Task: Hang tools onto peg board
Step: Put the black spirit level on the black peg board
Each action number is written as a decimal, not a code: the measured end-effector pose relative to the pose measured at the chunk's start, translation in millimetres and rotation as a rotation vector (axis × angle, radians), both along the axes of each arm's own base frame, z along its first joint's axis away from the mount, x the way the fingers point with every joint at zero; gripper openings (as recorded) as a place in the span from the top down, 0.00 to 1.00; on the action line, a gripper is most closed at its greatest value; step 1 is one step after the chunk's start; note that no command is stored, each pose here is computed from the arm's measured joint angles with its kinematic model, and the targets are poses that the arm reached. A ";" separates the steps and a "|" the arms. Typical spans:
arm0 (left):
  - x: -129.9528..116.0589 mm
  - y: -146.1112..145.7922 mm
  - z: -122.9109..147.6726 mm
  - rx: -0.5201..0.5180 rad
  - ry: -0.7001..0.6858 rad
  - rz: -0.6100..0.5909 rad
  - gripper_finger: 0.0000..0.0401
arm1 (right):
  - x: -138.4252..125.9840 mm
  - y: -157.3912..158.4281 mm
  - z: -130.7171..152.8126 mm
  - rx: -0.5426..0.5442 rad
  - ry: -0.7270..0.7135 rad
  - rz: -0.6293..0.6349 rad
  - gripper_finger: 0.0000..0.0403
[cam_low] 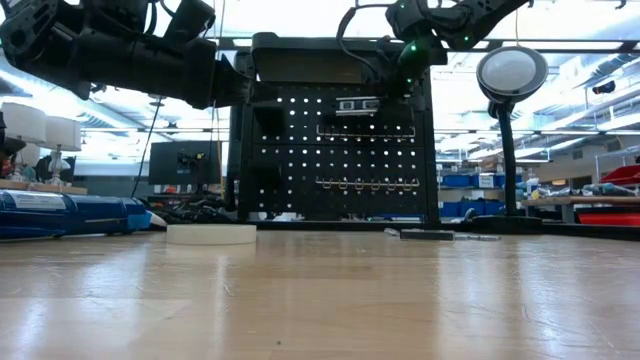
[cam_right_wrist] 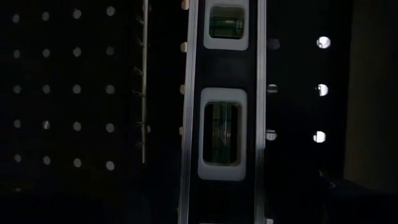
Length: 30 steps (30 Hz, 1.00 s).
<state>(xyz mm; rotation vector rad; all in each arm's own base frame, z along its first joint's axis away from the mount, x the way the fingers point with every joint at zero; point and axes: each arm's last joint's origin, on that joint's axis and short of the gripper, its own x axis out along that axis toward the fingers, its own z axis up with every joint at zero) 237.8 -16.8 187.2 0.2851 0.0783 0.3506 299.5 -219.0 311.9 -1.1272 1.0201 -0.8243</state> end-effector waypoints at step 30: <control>0.5 -1.5 0.0 -0.002 0.000 -0.055 0.80 | 2.2 4.5 0.3 0.028 -0.095 -0.047 0.42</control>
